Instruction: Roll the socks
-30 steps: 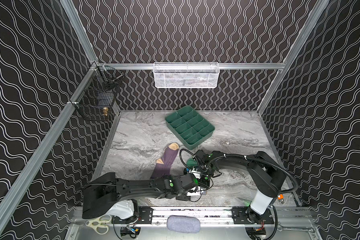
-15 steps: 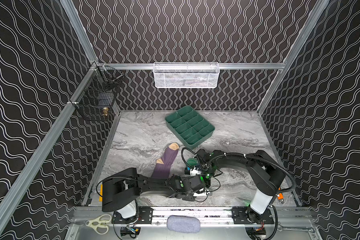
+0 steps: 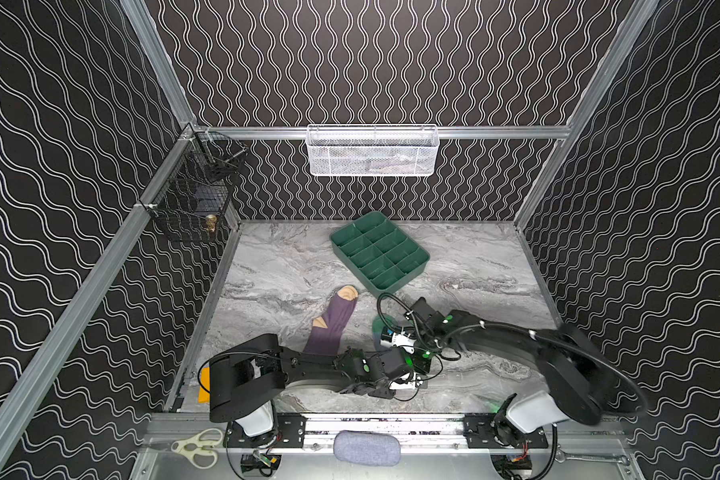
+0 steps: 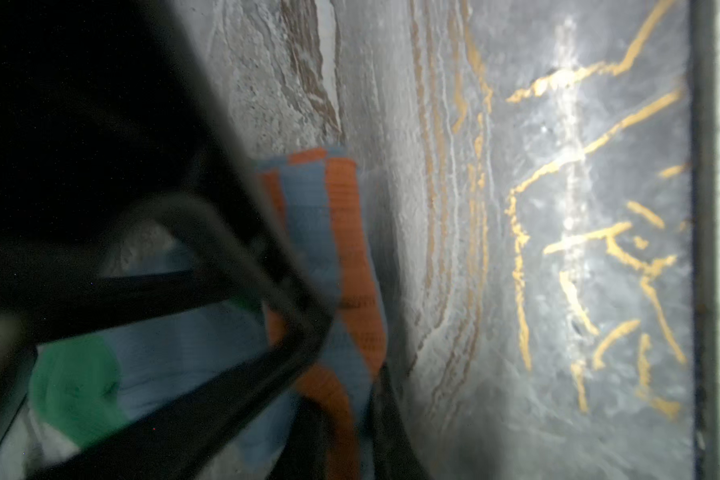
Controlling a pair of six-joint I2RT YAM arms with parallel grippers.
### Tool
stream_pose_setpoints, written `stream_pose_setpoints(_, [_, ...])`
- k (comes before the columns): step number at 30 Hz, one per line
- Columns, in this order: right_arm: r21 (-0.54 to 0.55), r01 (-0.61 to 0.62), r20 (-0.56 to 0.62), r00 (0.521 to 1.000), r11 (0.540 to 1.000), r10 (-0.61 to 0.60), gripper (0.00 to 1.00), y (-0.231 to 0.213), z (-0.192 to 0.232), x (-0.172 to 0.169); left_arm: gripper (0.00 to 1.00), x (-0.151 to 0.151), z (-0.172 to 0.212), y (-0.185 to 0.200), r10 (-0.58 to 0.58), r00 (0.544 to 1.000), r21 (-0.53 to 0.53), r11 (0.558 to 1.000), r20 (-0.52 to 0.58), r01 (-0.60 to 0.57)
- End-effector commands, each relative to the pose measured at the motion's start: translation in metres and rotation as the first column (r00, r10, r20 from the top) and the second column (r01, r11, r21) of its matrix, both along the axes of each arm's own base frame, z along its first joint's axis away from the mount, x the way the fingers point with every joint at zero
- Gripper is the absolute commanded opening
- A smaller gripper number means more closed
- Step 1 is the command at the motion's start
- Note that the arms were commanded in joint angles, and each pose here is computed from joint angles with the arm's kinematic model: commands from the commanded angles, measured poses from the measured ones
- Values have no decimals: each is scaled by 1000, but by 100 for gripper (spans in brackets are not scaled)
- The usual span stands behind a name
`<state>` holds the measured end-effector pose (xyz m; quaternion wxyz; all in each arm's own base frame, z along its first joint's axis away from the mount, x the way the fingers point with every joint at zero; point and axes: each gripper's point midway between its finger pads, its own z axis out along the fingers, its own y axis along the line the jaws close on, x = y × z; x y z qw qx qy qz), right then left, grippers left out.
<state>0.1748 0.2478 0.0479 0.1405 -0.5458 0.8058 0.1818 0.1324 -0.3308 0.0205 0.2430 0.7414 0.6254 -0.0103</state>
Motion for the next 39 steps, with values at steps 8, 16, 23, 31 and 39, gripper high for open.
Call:
stream_pose_setpoints(8, [479, 376, 503, 623, 793, -599, 59, -62, 169, 75, 0, -37, -12, 27, -43, 950, 105, 991, -309, 79])
stream_pose_setpoints(16, [759, 120, 547, 415, 640, -727, 65, -110, 276, 30, 0, -26, -8, 37, 68, 788, 109, 994, -613, -1])
stream_pose_setpoints(23, [284, -58, 684, 712, 957, -160, 59, -64, 180, 5, 0, -13, -23, 48, 130, 737, 149, 988, -663, -41])
stream_pose_setpoints(31, [-79, -281, 795, 561, 956, 231, 58, -17, 118, -38, 0, 2, -36, 55, 199, 689, 181, 978, -696, -100])
stream_pose_setpoints(39, [-222, -356, 745, 539, 908, 394, 58, 14, 52, -60, 0, 8, -45, 58, 234, 663, 205, 971, -711, -123])
